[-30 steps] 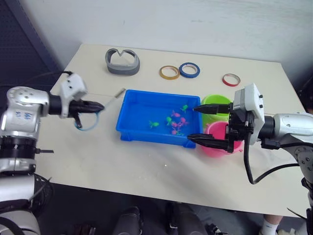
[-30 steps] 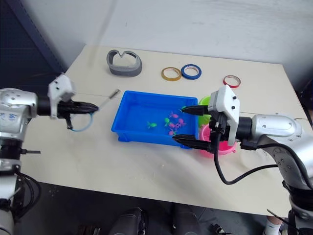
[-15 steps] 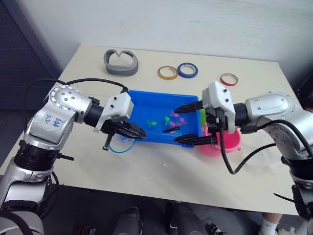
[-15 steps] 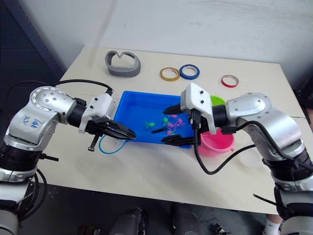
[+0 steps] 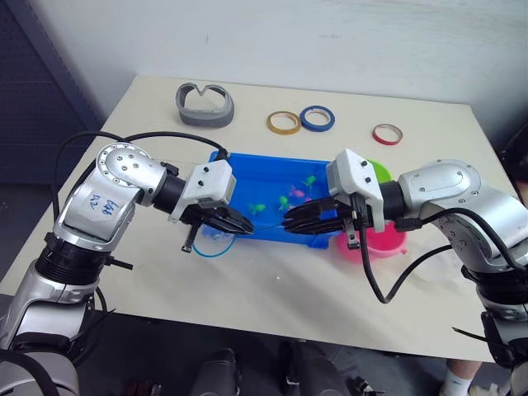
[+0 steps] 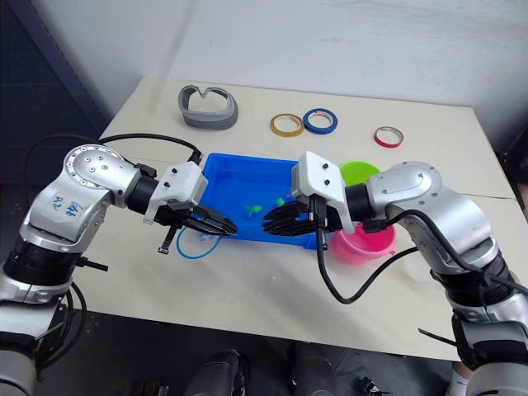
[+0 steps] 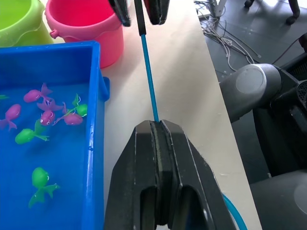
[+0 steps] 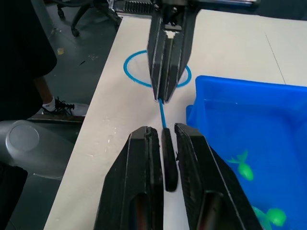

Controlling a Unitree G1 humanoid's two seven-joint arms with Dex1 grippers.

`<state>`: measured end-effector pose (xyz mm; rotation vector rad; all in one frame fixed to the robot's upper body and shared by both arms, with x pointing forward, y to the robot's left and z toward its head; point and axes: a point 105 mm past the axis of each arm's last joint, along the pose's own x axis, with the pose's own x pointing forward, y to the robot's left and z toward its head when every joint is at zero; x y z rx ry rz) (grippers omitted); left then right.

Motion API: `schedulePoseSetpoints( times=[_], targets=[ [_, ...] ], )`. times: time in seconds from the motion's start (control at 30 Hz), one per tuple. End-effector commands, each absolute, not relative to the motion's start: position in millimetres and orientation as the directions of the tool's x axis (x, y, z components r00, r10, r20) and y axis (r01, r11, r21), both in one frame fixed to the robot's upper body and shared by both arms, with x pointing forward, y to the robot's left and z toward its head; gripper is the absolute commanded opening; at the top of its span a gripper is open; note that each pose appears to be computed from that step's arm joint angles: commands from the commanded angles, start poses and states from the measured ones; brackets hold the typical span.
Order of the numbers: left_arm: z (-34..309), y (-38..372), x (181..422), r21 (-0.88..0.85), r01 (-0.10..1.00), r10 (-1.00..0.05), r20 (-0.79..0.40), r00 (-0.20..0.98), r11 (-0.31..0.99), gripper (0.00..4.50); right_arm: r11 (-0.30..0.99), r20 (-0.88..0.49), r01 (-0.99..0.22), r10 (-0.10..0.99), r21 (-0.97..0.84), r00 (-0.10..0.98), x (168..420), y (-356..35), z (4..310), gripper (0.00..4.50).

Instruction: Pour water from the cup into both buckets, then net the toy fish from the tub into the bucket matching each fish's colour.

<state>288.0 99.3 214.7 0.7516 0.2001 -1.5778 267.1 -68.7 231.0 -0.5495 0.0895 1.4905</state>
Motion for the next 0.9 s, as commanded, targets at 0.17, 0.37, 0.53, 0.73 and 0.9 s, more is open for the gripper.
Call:
schedulePoseSetpoints(
  times=[0.17, 0.37, 0.53, 0.73, 0.9],
  targets=[
    [224, 95, 290, 0.352, 0.916, -0.824, -0.564, 0.045, -0.191, 0.0, -0.034, -0.371, -0.946, 0.924, -0.323, 0.094, 260, -68, 243, 2.5],
    [225, 93, 289, 0.359, 0.912, -0.825, -0.563, 0.043, -0.198, 0.0, -0.023, -0.368, -0.941, 0.924, -0.338, 0.109, 263, -68, 243, 2.97],
    [228, 92, 290, 0.368, 0.909, -0.828, -0.559, 0.046, -0.198, 0.0, -0.007, -0.365, -0.941, 0.922, -0.339, 0.125, 267, -68, 240, 1.27],
    [232, 88, 291, 0.367, 0.915, -0.847, -0.528, 0.053, -0.171, 0.0, -0.011, -0.363, -0.937, 0.923, -0.348, 0.124, 268, -68, 242, 0.1],
    [240, 94, 291, 0.309, 0.946, -0.887, -0.458, 0.063, -0.093, 0.93, 0.001, -0.356, -0.929, 0.924, -0.37, 0.143, 268, -70, 247, 0.0]
  ],
)
